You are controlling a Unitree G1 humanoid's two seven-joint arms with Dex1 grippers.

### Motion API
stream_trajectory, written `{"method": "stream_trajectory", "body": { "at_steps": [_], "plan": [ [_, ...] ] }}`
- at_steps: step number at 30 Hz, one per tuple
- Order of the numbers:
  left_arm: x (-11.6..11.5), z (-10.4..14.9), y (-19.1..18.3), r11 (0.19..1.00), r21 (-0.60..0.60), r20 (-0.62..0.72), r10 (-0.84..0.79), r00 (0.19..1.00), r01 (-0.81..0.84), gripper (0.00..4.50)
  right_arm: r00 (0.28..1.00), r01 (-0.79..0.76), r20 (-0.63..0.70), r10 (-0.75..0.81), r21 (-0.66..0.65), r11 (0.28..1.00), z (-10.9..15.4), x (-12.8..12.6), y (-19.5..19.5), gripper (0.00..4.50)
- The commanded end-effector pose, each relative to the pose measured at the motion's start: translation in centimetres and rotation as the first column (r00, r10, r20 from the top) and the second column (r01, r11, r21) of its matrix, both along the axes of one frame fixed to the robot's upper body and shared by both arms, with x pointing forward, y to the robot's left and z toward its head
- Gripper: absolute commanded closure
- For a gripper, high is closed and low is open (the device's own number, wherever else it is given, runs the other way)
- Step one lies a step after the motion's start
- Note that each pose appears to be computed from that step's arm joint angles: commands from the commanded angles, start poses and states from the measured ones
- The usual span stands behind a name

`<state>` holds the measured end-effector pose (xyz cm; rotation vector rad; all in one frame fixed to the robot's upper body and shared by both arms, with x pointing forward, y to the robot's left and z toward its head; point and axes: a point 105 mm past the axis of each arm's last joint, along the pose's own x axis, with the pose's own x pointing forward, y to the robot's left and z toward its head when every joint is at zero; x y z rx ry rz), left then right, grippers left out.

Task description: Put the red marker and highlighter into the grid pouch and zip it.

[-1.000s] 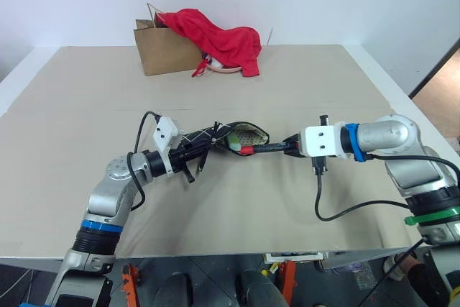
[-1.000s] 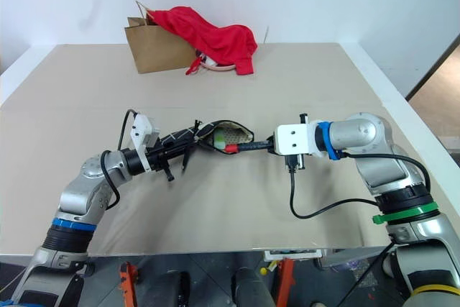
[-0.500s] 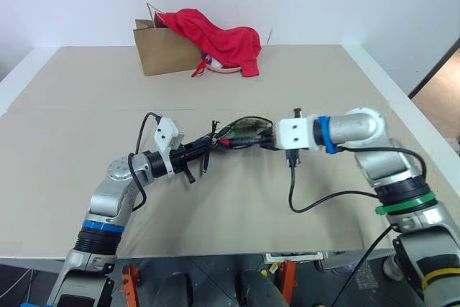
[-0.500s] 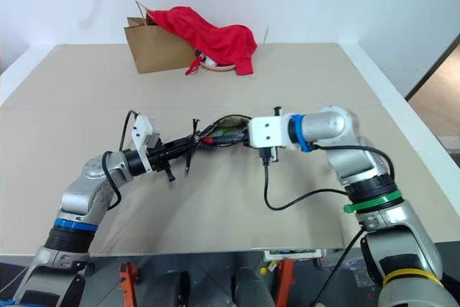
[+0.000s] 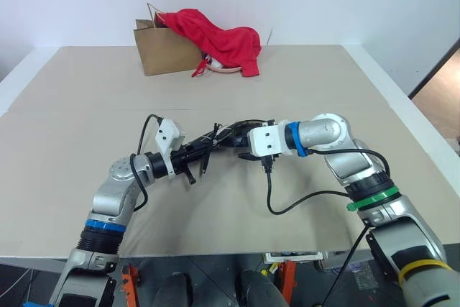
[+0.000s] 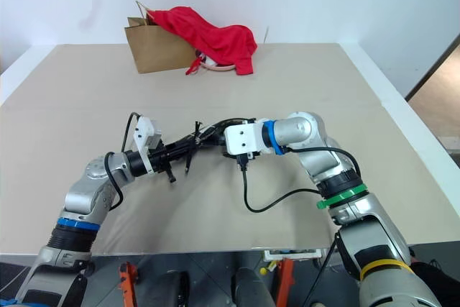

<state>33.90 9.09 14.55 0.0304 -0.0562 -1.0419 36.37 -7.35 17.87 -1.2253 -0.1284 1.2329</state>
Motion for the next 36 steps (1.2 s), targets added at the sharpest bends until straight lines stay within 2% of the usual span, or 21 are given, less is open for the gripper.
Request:
{"method": "stream_trajectory", "body": {
  "at_steps": [1, 6, 10, 12, 14, 17, 19, 21, 26, 30, 36],
  "plan": [
    [-0.2, 1.7, 0.0, 1.000, -0.028, 0.065, -0.003, 0.998, 0.005, 4.50, 0.992, 0.057, 0.113, -0.059, 0.029, 0.998, 2.6, 1.5, -1.5, 0.05],
    [-0.3, 1.7, 0.0, 0.999, -0.033, 0.063, -0.001, 0.998, 0.004, 4.50, 0.988, 0.107, 0.106, -0.115, 0.084, 0.991, 4.2, 1.6, -3.7, 0.05],
    [-0.3, 1.8, 0.1, 0.999, -0.037, 0.061, 0.000, 0.998, 0.002, 4.50, 0.983, 0.160, 0.045, -0.176, 0.249, 0.955, 7.2, 0.8, -5.4, 0.05],
    [-0.2, 2.0, 0.2, 0.998, -0.070, 0.043, 0.014, 0.999, -0.011, 4.50, 0.984, 0.175, -0.090, -0.152, 0.372, 0.911, 8.5, -0.8, -5.6, 0.05],
    [0.3, 2.4, 0.4, 0.994, -0.100, 0.029, 0.041, 0.999, -0.038, 4.50, 0.955, 0.194, -0.289, -0.068, 0.435, 0.879, 8.3, -3.5, -5.7, 0.05],
    [0.8, 2.6, 0.7, 0.993, -0.102, 0.021, 0.063, 0.998, -0.060, 4.50, 0.834, 0.216, -0.546, 0.073, 0.447, 0.868, 6.4, -7.8, -5.1, 0.05],
    [0.8, 2.3, 0.5, 0.996, -0.076, 0.029, 0.056, 0.998, -0.054, 4.50, 0.740, 0.290, -0.667, 0.087, 0.432, 0.854, 3.7, -9.2, -4.2, 0.05],
    [0.8, 1.9, 0.1, 0.998, -0.045, 0.041, 0.047, 0.998, -0.045, 4.50, 0.686, 0.390, -0.727, 0.034, 0.407, 0.826, 1.4, -9.0, -3.0, 0.05],
    [0.9, 1.1, -0.4, 0.999, 0.022, 0.081, 0.041, 0.996, -0.043, 4.50, 0.562, 0.628, -0.826, -0.048, 0.388, 0.675, -0.5, -6.3, -0.2, 0.05],
    [1.1, 0.3, -0.9, 0.996, 0.073, 0.119, 0.035, 0.992, -0.044, 4.50, 0.499, 0.708, -0.865, -0.059, 0.367, 0.604, -1.0, -4.9, 1.8, 0.05],
    [1.2, -0.5, -1.4, 0.992, 0.115, 0.167, 0.029, 0.986, -0.049, 4.50, 0.455, 0.754, -0.886, -0.085, 0.333, 0.566, -1.8, -3.8, 3.4, 0.05]
  ]
}}
